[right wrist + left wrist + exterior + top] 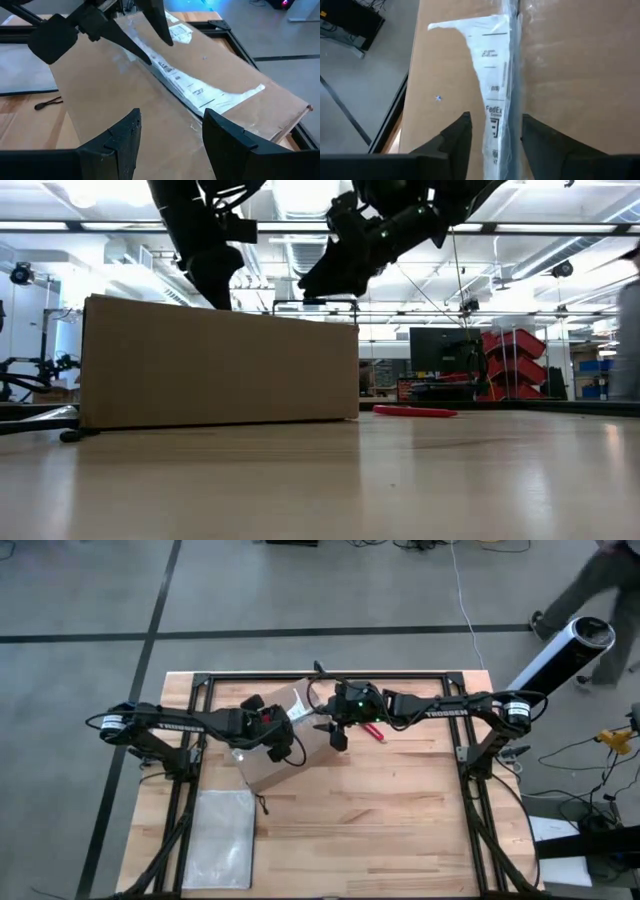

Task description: Unpack boxes

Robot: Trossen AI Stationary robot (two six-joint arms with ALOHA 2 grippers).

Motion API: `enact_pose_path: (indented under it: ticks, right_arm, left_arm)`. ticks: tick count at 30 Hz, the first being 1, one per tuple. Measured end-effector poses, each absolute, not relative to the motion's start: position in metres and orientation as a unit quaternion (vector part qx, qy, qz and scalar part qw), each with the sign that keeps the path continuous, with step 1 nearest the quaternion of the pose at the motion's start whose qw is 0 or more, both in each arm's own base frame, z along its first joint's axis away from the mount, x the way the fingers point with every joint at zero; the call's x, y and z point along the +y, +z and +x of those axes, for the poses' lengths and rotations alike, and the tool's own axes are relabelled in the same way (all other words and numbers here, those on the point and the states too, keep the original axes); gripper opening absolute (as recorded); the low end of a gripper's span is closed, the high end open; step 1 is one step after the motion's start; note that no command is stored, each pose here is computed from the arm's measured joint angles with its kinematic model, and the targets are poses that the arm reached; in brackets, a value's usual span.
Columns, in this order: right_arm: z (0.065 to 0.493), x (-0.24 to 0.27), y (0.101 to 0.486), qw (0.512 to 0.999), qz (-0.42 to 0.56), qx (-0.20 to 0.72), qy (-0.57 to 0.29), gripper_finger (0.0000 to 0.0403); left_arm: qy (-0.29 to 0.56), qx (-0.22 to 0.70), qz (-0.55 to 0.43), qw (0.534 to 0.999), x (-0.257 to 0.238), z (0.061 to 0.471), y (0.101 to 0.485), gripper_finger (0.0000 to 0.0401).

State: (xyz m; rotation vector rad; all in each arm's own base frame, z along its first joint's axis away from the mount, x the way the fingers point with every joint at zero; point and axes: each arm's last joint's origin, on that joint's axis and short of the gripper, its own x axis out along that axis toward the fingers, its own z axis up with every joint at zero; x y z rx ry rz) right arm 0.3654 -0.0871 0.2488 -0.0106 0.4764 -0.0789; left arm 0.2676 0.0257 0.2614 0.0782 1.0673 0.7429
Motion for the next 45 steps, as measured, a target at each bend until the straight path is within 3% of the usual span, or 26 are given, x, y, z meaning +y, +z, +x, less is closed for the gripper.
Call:
enact_pose_path:
  ticks: [9, 18, 45]
  right_arm:
    - [0.377, -0.09, 0.218, 0.962, 0.015, 0.271, -0.04, 0.0183]
    - [0.382, -0.091, 0.205, 0.958, 0.024, 0.283, -0.039, 0.0183]
    - [0.384, -0.088, 0.205, 0.96, 0.035, 0.278, -0.029, 0.0183]
  left_arm:
    - [0.34, 0.493, 0.041, 0.8, 0.026, 0.269, 0.259, 0.0198]
    - [0.31, 0.504, 0.018, 0.806, 0.024, 0.269, 0.255, 0.0188]
    - [0.32, 0.505, 0.023, 0.801, 0.036, 0.271, 0.24, 0.0225]
